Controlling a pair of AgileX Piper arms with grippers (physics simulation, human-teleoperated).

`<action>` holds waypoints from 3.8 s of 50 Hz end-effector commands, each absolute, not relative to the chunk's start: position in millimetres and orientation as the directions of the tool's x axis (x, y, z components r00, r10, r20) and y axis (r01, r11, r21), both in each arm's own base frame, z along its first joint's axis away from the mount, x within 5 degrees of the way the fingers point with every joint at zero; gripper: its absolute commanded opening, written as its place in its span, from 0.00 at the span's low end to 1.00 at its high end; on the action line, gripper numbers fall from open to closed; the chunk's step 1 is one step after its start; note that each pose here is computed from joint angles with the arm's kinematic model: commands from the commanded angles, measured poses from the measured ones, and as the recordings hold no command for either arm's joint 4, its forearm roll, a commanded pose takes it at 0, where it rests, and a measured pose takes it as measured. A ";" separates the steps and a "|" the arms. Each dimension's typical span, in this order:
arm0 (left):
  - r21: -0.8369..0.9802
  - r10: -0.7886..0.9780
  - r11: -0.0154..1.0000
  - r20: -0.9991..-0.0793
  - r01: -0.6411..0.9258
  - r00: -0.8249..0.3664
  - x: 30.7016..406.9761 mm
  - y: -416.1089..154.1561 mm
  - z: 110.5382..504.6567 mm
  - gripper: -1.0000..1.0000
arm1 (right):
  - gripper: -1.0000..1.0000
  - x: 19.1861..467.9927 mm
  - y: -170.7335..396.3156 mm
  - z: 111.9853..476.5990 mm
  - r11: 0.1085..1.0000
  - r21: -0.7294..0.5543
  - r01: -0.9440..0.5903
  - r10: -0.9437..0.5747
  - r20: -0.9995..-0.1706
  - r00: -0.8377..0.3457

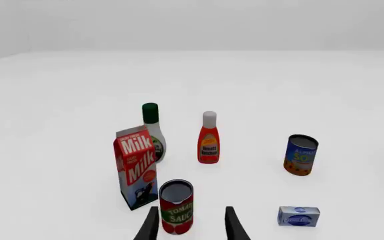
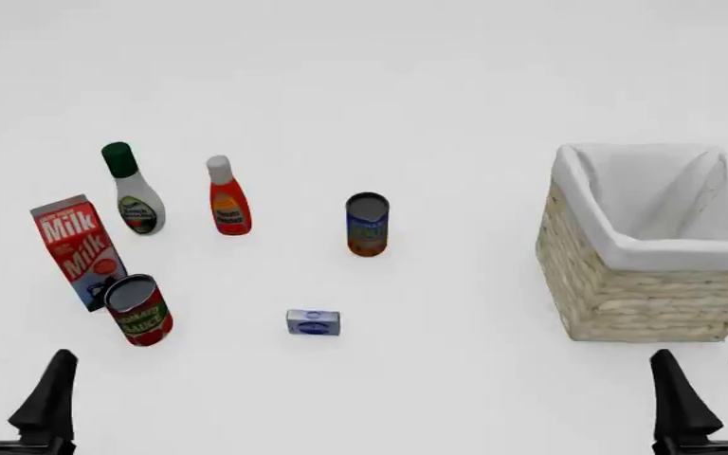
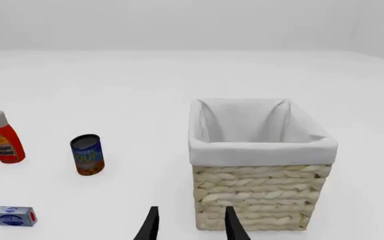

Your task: Pick the salad dressing and place it in the basket.

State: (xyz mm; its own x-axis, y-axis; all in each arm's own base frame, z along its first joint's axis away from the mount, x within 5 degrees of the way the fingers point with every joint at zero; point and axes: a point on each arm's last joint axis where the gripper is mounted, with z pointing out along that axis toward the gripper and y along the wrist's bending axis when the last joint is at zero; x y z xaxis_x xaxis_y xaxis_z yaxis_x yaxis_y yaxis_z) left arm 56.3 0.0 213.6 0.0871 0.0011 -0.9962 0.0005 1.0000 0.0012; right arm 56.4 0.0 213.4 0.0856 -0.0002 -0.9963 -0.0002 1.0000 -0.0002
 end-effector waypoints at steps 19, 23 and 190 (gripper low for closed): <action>0.031 0.031 1.000 -0.994 -0.001 0.108 62.5 -0.2 238.0 1.00 | 1.00 58.2 1.3 214.6 1.000 -0.011 -0.021 -0.010 -0.996 0.084; 0.044 0.045 0.999 -0.991 -0.012 0.128 62.6 0.4 249.1 1.00 | 1.00 58.3 1.4 214.9 1.000 -0.011 -0.023 -0.009 -0.996 0.086; 0.044 -0.041 0.987 -0.861 -0.155 -0.507 496.5 91.0 284.0 1.00 | 1.00 56.3 4.4 211.5 0.997 0.000 -0.078 0.006 -0.998 0.067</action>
State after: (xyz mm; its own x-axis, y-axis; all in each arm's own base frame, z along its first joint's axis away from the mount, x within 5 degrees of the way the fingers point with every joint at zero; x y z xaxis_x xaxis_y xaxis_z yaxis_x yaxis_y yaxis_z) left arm 493.1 93.2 300.7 -0.4846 -0.0327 -0.8741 -0.1579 0.9861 0.0507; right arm 56.3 4.4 211.4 0.0661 0.0047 -0.9978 -0.0774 0.9970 -0.0005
